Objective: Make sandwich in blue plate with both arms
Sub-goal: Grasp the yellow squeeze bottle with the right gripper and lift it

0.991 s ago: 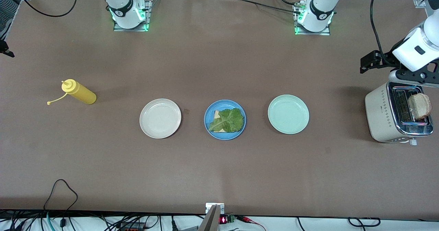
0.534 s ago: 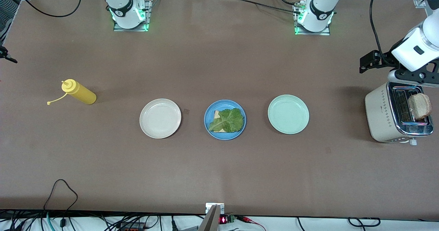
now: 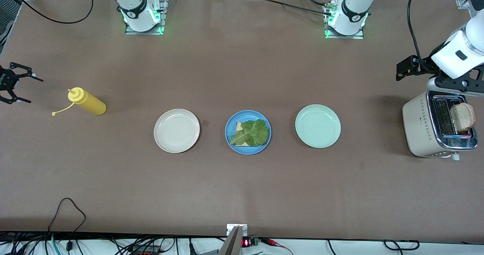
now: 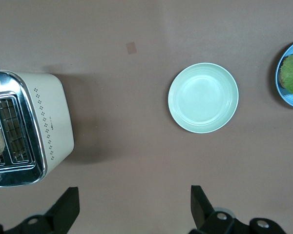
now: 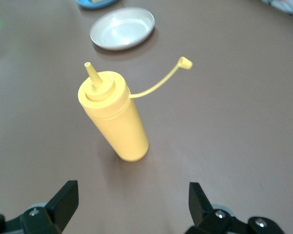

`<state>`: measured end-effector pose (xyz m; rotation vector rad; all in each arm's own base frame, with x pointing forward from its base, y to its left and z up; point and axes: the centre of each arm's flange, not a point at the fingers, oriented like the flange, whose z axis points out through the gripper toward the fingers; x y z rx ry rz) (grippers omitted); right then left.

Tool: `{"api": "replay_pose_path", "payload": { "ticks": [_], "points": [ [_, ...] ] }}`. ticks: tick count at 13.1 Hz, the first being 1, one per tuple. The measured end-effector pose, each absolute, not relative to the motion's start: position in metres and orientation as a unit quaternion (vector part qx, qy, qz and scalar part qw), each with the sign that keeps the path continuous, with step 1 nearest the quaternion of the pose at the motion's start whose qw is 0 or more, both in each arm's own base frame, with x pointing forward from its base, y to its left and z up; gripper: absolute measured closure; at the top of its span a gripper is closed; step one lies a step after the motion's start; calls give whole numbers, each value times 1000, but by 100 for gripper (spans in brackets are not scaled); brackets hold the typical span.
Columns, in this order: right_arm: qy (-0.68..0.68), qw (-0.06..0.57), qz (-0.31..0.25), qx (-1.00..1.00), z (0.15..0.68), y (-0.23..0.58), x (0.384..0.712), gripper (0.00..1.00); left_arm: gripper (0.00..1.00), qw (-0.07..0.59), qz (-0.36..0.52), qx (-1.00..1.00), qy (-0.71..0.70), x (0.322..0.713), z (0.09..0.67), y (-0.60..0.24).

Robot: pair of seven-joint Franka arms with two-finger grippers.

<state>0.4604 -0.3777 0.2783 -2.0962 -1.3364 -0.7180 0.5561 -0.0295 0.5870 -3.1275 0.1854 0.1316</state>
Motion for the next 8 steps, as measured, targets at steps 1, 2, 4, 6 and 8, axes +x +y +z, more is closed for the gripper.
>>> {"api": "replay_pose_path", "payload": {
  "ticks": [1, 2, 4, 6, 8],
  "points": [
    [-498, 292, -288, -764, 261, -376, 459, 0, 0, 3, 42, -997, 59, 556, 587, -30],
    [-497, 312, -307, -749, 242, -374, 456, 0, 0, 3, 42, -997, 59, 556, 587, -30],
    [-501, 341, -340, -719, 206, -373, 447, 0, 0, 3, 42, -997, 58, 556, 587, -29],
    [-512, 358, -361, -692, 188, -373, 447, 0, 0, 3, 42, -997, 58, 556, 587, -28],
    [-513, 377, -384, -669, 172, -368, 450, 0, 0, 3, 42, -997, 57, 556, 587, -28]
  ]
}}
